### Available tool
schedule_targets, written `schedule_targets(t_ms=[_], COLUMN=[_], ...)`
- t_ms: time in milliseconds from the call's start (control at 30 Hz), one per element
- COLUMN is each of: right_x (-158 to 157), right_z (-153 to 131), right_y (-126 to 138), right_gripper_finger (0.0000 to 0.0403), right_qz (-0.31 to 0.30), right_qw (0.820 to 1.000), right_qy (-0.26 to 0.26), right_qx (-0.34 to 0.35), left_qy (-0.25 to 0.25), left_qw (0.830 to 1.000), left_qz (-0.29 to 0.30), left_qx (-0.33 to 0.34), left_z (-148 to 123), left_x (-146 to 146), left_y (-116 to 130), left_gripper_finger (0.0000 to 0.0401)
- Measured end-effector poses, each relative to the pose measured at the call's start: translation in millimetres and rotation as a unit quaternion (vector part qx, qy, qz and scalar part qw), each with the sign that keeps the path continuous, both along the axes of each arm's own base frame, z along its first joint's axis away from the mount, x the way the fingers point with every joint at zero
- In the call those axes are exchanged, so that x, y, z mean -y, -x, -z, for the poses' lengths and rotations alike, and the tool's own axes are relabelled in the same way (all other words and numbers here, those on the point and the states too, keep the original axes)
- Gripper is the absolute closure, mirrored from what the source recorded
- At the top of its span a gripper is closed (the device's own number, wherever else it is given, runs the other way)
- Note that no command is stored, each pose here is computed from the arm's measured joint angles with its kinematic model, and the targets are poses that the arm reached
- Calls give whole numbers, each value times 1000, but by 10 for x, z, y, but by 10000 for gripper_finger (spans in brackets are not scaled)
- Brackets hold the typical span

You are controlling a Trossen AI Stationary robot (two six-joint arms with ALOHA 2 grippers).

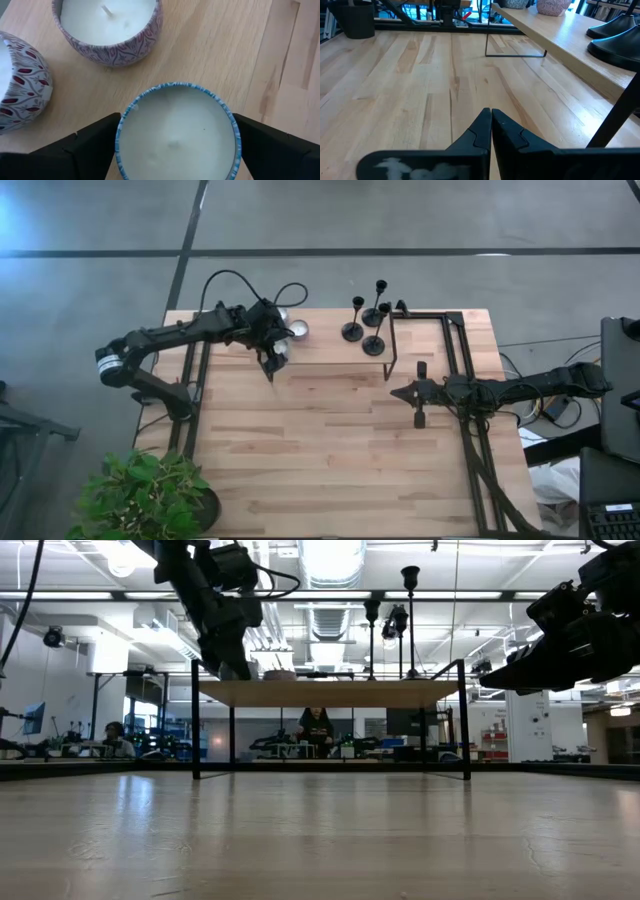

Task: Pick & Place candle stick holders
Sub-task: Put the blue scented candle on the shelf, then return to Home Position

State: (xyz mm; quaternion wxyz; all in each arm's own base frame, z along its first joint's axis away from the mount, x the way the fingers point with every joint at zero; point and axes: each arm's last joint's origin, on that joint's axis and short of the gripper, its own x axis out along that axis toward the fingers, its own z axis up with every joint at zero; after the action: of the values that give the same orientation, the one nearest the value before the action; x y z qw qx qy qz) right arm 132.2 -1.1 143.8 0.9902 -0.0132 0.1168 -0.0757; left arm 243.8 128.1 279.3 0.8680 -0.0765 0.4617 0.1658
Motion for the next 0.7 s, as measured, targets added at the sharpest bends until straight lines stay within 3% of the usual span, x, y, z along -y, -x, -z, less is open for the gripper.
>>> schedule_targets(t_ms=[367, 700], right_x=[0, 0], right_z=[1, 0], right_y=[0, 0], right_gripper_finger=[394, 394], right_qz=[0, 0], right_qw=[1000, 1000], right_qy=[0, 0], right_qx=[0, 0], left_qy=[-1, -25], left_qw=[1000, 997], left_qz=[9, 23], left_qx=[6, 69], left_z=[-52, -414], left_x=[3, 68], left_y=[2, 100], left_gripper_finger=[2, 2])
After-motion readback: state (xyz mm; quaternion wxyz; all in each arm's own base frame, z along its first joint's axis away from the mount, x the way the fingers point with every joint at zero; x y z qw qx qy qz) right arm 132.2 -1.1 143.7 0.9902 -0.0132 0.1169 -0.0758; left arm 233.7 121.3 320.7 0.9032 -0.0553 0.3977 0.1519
